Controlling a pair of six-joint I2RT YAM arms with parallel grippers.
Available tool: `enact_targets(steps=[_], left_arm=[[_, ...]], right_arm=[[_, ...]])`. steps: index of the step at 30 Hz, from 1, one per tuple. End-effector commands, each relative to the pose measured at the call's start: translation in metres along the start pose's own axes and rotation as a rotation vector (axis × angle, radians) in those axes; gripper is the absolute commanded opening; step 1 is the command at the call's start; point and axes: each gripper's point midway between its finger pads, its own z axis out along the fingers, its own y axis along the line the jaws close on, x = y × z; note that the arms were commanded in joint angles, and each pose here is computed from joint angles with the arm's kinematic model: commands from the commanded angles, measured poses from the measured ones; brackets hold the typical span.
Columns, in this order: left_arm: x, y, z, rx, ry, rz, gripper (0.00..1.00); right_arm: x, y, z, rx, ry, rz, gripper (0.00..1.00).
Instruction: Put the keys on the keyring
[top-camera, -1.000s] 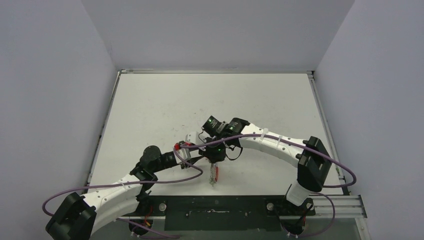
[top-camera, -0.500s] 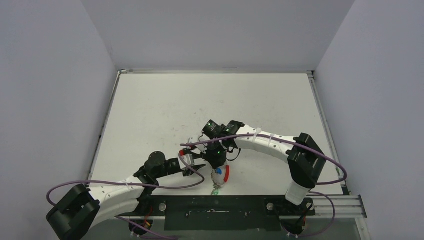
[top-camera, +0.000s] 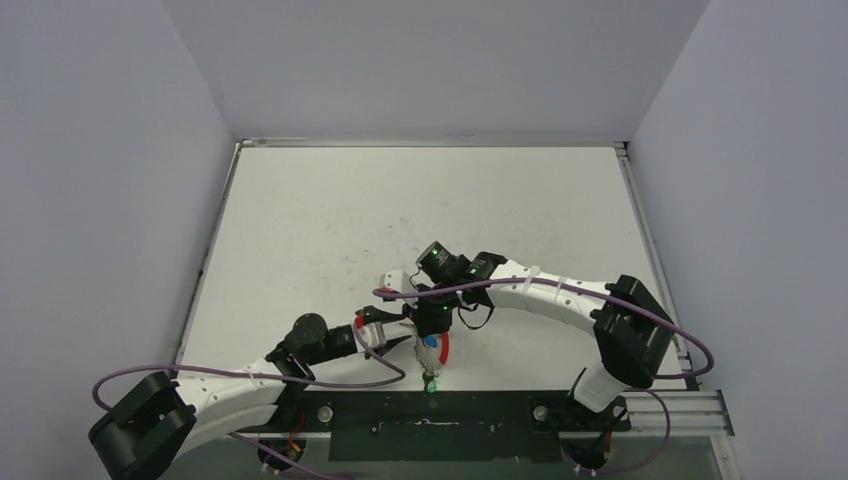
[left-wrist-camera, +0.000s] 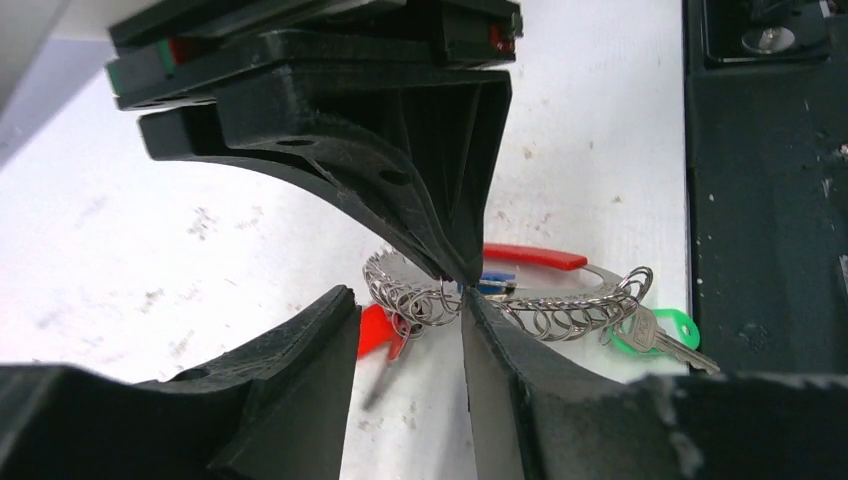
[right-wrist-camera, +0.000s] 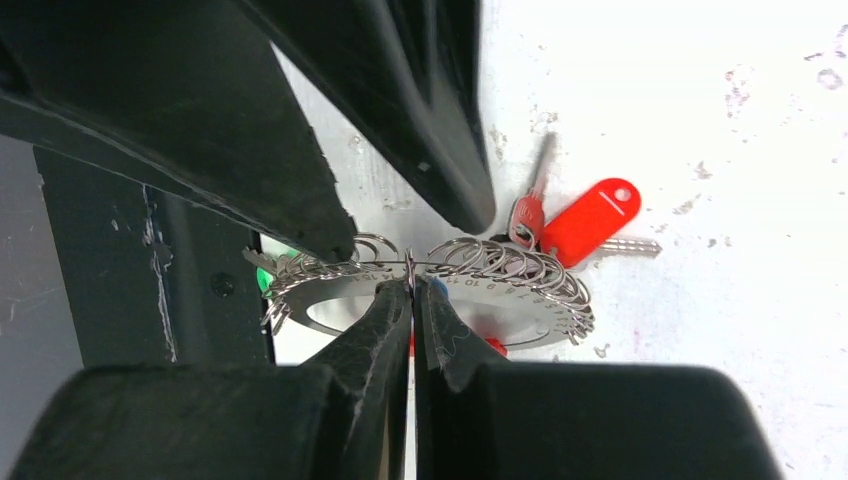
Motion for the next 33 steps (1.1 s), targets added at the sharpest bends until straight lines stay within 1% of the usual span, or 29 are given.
enact_targets(steps=[1,6,16,28,31,33], left_arm=[[-0.016,0.005,-0.002,-0.021,-0.055,0.076,0.41],[-0.017,0.004,-0.001,-0.01,-0.052,0.075,0.4],[-0.017,0.007,0.012,-0.001,-0.041,0.046,0.22],[-0.027,0.008,0.024,0.025,-0.069,0.041,0.21],[-0.026,0.006,0.026,0.036,-0.066,0.038,0.17],[-0.024,0.004,0.027,0.047,-0.059,0.036,0.12]], right_arm=[[-0.029,-0.006,-0.019,0.024,-0.147,-0.079,0.0],[-0.03,-0.006,-0.022,0.015,-0.158,-0.091,0.0],[-0.034,-0.002,-0.022,-0.008,-0.169,-0.102,0.0],[-0.031,-0.002,-0.022,-0.009,-0.16,-0.1,0.0],[-0.031,-0.003,-0.021,-0.009,-0.157,-0.099,0.0],[-0.031,-0.003,-0.021,-0.007,-0.155,-0.098,0.0]])
